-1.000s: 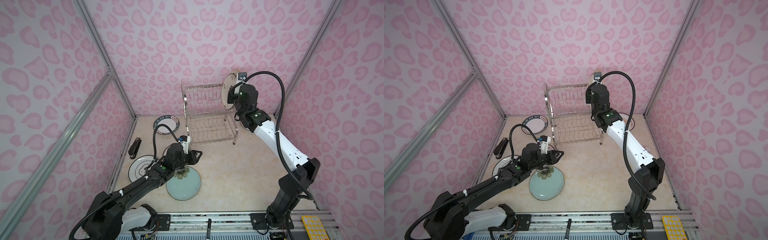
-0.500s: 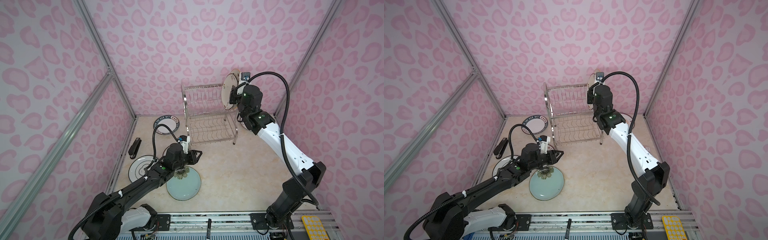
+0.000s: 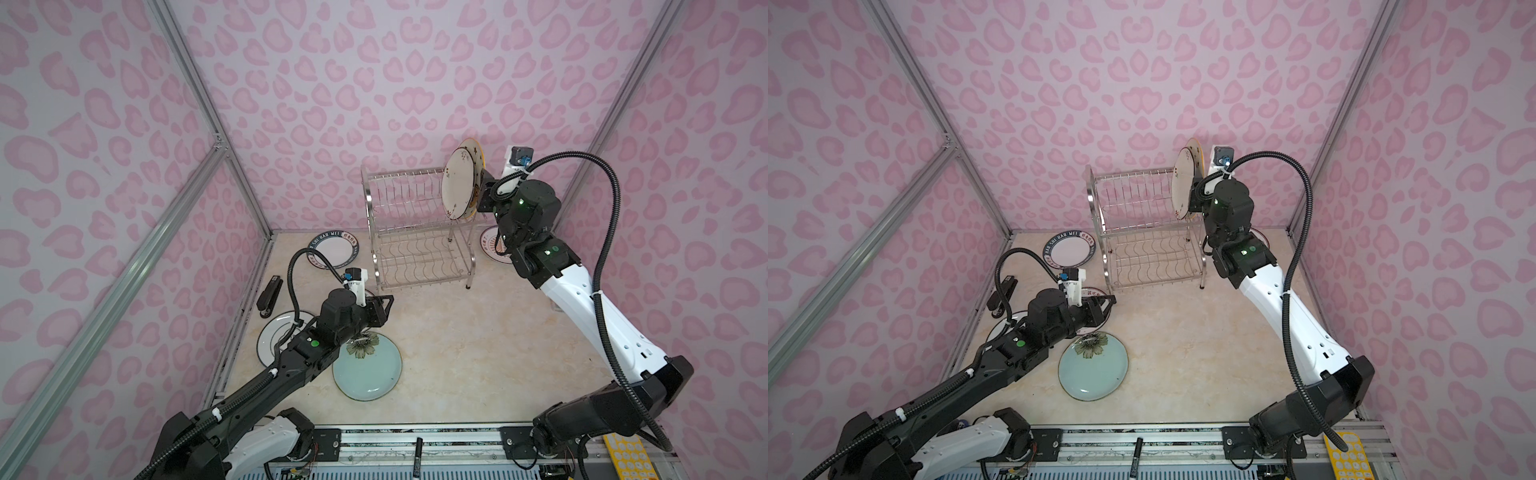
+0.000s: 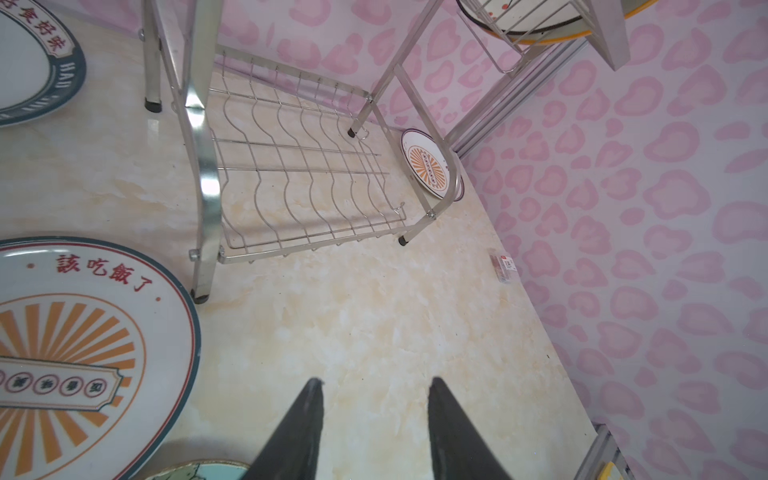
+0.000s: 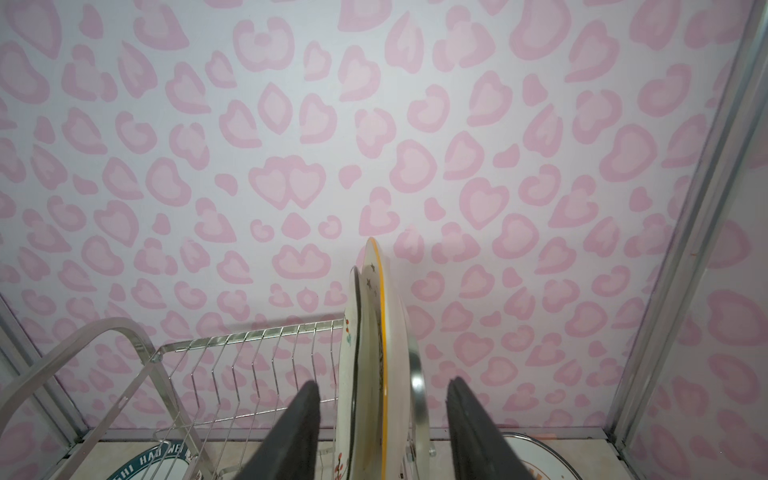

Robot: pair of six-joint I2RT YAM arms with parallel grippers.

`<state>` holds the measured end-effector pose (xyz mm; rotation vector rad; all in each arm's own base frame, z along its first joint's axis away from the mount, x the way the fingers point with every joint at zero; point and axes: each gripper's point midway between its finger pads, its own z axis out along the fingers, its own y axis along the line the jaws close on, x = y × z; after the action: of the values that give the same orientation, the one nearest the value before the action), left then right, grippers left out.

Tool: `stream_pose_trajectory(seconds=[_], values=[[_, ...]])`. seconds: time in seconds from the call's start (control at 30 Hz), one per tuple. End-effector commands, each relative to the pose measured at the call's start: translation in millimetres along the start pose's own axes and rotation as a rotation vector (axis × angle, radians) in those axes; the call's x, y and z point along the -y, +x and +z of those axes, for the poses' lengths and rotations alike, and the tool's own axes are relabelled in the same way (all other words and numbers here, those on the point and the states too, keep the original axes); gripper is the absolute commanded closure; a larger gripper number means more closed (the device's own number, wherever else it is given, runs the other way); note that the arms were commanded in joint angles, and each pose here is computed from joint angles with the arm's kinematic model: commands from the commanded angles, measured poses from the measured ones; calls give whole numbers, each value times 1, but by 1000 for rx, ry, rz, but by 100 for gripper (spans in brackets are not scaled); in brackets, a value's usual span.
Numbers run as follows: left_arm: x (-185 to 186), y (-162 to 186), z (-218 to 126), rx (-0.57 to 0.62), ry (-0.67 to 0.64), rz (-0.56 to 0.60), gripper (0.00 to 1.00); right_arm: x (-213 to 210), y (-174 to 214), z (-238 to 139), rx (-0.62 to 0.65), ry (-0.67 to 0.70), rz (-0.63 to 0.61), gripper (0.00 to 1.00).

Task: Load the plates into the dish rack
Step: 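Open the right gripper and withdraw it from the standing red-berry plate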

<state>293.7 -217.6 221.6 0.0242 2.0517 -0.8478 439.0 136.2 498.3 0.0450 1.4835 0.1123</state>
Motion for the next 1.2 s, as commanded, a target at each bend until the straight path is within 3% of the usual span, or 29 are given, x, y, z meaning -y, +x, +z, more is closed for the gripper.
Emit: stream_pose_trajectory(seconds=[0.0,0.23,0.4,0.7,0.9,1.03,1.17], values=[[-9,-8,-7,30,-65,48,55,2,-9,-6,33,-48,65,51],[-16,-7,-10,32,-99,59,55,38,11,-14,-9,-41,130,51],[-21,-9,-11,23,-138,100,54,59,52,-18,-92,-6,143,50],[-25,-15,-10,24,-170,124,53,63,146,-40,-274,-62,143,50],[-20,-13,1,17,-131,109,53,43,233,-65,-451,-163,270,50],[-25,-10,8,8,-138,99,53,7,298,-84,-629,-230,291,52],[-34,0,17,-21,-139,74,54,-34,336,-102,-742,-334,345,53]])
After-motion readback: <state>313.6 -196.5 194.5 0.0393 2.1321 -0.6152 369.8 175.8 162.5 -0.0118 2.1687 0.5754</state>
